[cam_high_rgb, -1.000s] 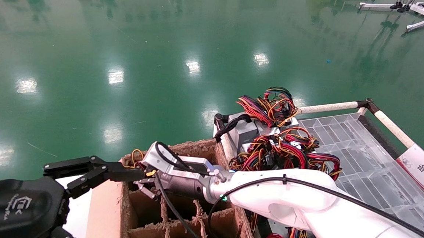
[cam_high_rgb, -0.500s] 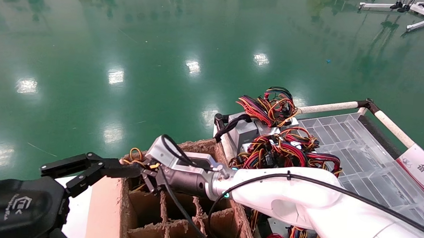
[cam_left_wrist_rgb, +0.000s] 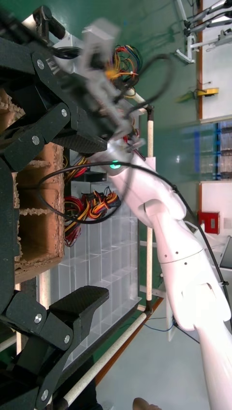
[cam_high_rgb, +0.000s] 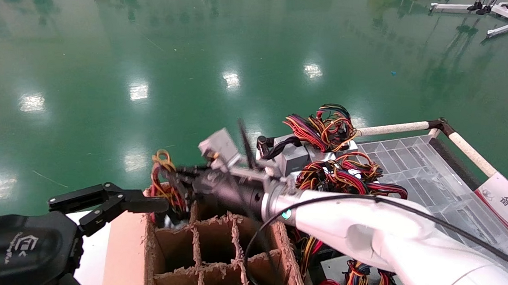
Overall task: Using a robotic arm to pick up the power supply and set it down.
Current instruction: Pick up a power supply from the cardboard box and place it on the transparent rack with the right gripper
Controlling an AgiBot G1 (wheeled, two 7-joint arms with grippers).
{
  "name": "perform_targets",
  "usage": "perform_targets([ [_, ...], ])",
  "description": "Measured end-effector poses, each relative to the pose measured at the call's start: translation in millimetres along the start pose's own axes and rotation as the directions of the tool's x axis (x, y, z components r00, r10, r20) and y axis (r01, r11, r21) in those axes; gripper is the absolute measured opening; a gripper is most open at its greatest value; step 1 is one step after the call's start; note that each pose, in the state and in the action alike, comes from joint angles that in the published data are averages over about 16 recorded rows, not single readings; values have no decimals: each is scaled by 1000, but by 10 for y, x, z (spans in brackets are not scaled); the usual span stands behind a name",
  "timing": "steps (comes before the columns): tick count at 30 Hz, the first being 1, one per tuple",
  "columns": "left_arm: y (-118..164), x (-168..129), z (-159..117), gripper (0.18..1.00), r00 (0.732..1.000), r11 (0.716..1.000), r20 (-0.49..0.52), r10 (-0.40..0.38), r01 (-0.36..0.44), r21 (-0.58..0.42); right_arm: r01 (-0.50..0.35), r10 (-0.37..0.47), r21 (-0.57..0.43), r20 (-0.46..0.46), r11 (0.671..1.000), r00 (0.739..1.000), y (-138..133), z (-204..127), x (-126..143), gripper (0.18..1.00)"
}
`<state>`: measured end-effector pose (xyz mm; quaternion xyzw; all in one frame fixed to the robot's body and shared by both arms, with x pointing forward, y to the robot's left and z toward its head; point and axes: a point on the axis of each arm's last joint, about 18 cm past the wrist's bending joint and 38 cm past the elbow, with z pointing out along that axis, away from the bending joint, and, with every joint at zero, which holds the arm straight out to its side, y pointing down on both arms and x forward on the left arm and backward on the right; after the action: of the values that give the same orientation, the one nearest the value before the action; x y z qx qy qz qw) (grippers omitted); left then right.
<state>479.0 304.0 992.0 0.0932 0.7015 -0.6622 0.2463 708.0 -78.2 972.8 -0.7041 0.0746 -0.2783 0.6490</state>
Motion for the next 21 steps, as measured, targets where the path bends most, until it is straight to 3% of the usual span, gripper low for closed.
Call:
perform_targets([
  [9, 0, 0, 0, 1000, 1000, 1000, 0, 0, 0, 0, -106, 93, 222, 70, 969, 993, -550, -405, 169, 209],
  [21, 0, 0, 0, 1000, 1000, 1000, 0, 0, 0, 0, -47, 8, 438, 90, 898, 996, -1267, -1437, 483, 207],
])
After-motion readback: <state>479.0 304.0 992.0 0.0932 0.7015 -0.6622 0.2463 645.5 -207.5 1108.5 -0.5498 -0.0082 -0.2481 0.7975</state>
